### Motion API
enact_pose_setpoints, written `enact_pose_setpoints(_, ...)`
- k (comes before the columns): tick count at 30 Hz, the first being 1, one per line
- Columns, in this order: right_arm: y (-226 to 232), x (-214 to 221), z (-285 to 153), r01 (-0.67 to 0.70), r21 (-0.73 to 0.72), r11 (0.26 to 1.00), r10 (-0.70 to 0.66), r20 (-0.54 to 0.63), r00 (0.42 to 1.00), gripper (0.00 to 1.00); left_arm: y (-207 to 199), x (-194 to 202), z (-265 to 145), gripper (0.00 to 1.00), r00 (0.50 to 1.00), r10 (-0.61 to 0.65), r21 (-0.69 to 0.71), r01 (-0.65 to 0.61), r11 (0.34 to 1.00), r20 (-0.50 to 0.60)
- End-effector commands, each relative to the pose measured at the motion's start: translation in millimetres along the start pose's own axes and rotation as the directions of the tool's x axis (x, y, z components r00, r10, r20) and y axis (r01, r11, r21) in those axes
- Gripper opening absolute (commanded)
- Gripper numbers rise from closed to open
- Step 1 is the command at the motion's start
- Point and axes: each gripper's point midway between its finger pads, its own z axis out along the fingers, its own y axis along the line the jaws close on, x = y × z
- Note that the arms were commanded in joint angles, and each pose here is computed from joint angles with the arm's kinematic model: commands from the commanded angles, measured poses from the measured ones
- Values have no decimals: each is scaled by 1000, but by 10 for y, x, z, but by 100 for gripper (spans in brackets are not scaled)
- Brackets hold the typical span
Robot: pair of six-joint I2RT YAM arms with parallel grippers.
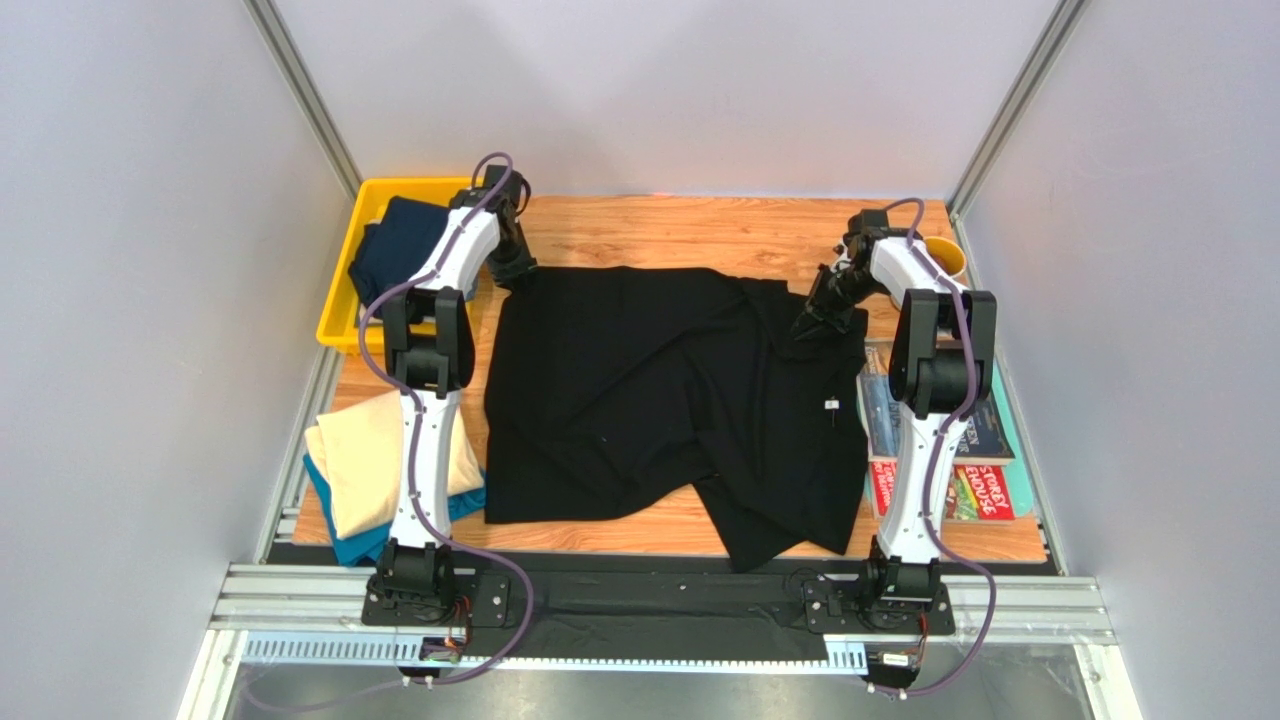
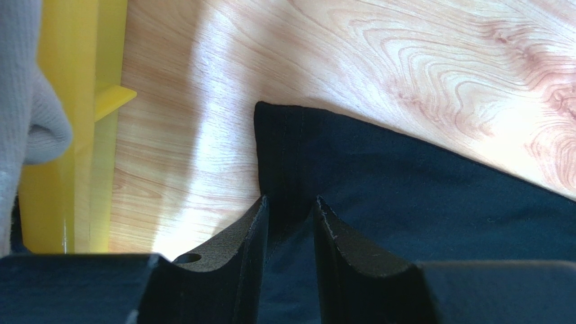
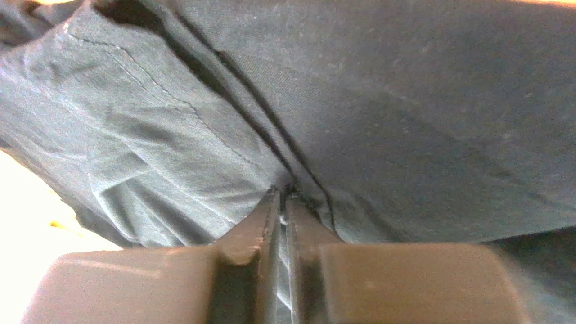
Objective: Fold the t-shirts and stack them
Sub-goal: Fold the tshirt
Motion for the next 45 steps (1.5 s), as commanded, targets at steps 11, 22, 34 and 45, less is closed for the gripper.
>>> enact_pose_setpoints(11, 100, -16, -125, 43, 0, 999, -43, 43, 998, 0, -77, 53, -154, 36, 1000, 14, 38, -14, 999, -14)
enact_pose_setpoints(22, 89, -13, -142, 44, 8, 999, -45, 47, 998, 0, -55, 66, -166, 36, 1000, 19, 31, -18, 999, -14)
enact_pose_setpoints(34, 94, -22, -167, 46, 8, 999, -47, 52, 998, 0, -71, 48, -160, 36, 1000, 18, 37, -18, 999, -8)
enact_pose_setpoints(45, 76, -6, -197, 52, 20, 998, -53, 57, 997, 0, -74, -42, -190, 40, 1000, 15, 31, -16, 999, 24)
